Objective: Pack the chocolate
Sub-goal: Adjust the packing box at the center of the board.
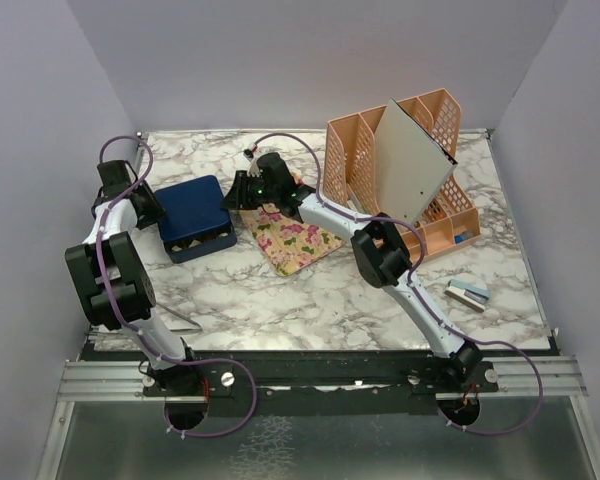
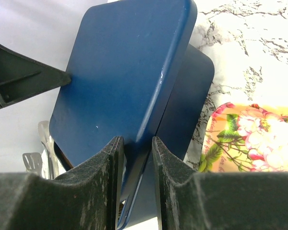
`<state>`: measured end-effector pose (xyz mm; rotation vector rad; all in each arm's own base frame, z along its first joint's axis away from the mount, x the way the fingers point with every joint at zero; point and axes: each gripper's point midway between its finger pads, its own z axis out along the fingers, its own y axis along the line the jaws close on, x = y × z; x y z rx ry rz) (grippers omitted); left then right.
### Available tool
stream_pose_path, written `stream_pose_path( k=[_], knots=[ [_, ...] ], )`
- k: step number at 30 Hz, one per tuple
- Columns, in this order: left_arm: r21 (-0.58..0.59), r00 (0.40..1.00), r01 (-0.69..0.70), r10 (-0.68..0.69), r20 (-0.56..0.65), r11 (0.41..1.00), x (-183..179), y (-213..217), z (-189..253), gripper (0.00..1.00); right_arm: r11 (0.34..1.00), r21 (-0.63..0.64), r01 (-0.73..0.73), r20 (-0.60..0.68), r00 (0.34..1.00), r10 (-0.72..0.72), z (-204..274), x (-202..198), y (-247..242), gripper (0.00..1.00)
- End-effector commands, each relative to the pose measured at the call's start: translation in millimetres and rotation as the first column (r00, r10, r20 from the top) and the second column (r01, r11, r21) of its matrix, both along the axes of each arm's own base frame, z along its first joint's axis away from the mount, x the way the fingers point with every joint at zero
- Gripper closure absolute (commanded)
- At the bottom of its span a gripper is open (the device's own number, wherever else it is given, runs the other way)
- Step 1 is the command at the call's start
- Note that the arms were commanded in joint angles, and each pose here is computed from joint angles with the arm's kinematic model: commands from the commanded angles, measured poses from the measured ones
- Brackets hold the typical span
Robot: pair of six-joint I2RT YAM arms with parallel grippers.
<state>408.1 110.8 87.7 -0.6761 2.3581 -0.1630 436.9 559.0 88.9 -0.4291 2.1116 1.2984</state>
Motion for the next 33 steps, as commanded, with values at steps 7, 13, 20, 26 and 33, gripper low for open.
stream_pose_path(
  k=[7,13,20,26,33],
  knots=[
    [-0.042,0.997,0.025,-0.022,0.072,0.999,12,-9,23,0.69,0.998,0.043,-0.056,0.031,0.998,0.055,17,-6,5,0.68],
    [-0.063,0.991,0.039,-0.030,0.130,0.997,14,-16,46,0.69,0.997,0.050,-0.059,0.053,0.997,0.056,38,-8,4,0.68],
    [-0.108,0.987,0.055,-0.037,0.159,0.993,13,-26,61,0.68,0.996,0.054,-0.064,0.039,0.997,0.062,48,-12,2,0.68],
    [-0.129,0.988,0.051,-0.031,0.153,0.990,8,-30,62,0.68,0.995,0.070,-0.077,0.028,0.997,0.075,57,-17,1,0.68],
    [-0.148,0.988,0.060,-0.038,0.151,0.987,3,-35,62,0.68,0.991,0.097,-0.087,0.016,0.996,0.086,68,-23,1,0.68]
  ],
)
